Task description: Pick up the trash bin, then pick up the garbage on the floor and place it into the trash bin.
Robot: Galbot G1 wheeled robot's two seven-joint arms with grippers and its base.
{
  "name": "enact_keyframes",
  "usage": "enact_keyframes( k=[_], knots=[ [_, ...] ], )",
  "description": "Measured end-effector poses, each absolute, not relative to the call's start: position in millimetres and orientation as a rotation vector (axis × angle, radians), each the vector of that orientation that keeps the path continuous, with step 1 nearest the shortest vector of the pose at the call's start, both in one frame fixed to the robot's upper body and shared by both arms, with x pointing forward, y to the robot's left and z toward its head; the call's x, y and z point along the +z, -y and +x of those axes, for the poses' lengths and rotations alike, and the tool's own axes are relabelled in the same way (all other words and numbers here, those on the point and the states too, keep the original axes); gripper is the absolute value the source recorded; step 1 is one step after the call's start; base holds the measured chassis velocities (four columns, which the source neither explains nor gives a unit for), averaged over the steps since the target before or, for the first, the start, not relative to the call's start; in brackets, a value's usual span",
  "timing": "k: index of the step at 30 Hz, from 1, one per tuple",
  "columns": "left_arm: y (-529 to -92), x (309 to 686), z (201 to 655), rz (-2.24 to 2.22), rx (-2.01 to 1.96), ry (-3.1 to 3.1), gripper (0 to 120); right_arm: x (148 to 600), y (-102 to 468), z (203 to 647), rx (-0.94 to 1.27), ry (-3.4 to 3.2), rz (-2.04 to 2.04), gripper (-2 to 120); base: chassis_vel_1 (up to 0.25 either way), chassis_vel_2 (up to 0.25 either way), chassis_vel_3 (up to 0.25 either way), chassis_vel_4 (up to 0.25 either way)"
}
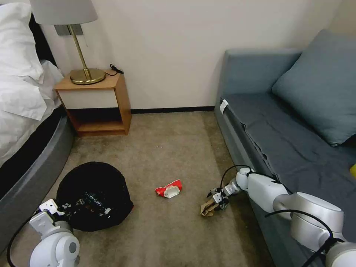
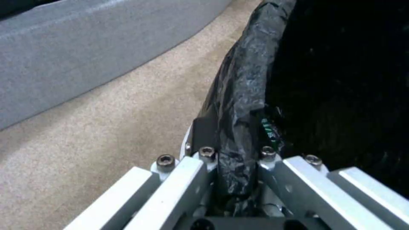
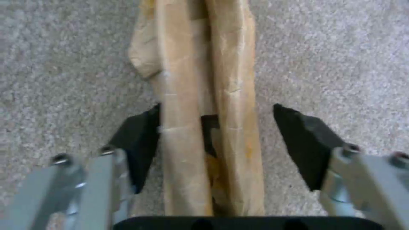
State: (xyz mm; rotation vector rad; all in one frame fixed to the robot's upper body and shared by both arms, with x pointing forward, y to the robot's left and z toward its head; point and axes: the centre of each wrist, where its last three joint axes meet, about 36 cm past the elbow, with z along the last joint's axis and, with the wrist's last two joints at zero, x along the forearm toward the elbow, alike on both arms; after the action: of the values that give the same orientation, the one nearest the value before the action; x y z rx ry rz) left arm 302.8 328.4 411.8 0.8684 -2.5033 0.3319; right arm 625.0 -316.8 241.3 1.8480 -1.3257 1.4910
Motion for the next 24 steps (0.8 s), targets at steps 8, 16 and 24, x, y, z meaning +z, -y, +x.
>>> enact_keyframes(
  k=[8,16,24],
  knots=[
    [-327.4,411.9,302.8,0.869,0.330,2.504,3,235.5,320.8,619.3,1.474,1.328,1.853,37,0.000,0.000,0.000,0.000],
    [-325.9,411.5,303.4,0.869,0.330,2.504,3,236.0,323.6,618.6,1.465,1.367,1.865,6,0.000,0.000,0.000,0.000],
    [-325.7,411.2,303.6,0.869,0.331,2.503,3,251.7,331.9,621.7,1.439,1.501,1.878,0,0.000,0.000,0.000,0.000]
  ],
)
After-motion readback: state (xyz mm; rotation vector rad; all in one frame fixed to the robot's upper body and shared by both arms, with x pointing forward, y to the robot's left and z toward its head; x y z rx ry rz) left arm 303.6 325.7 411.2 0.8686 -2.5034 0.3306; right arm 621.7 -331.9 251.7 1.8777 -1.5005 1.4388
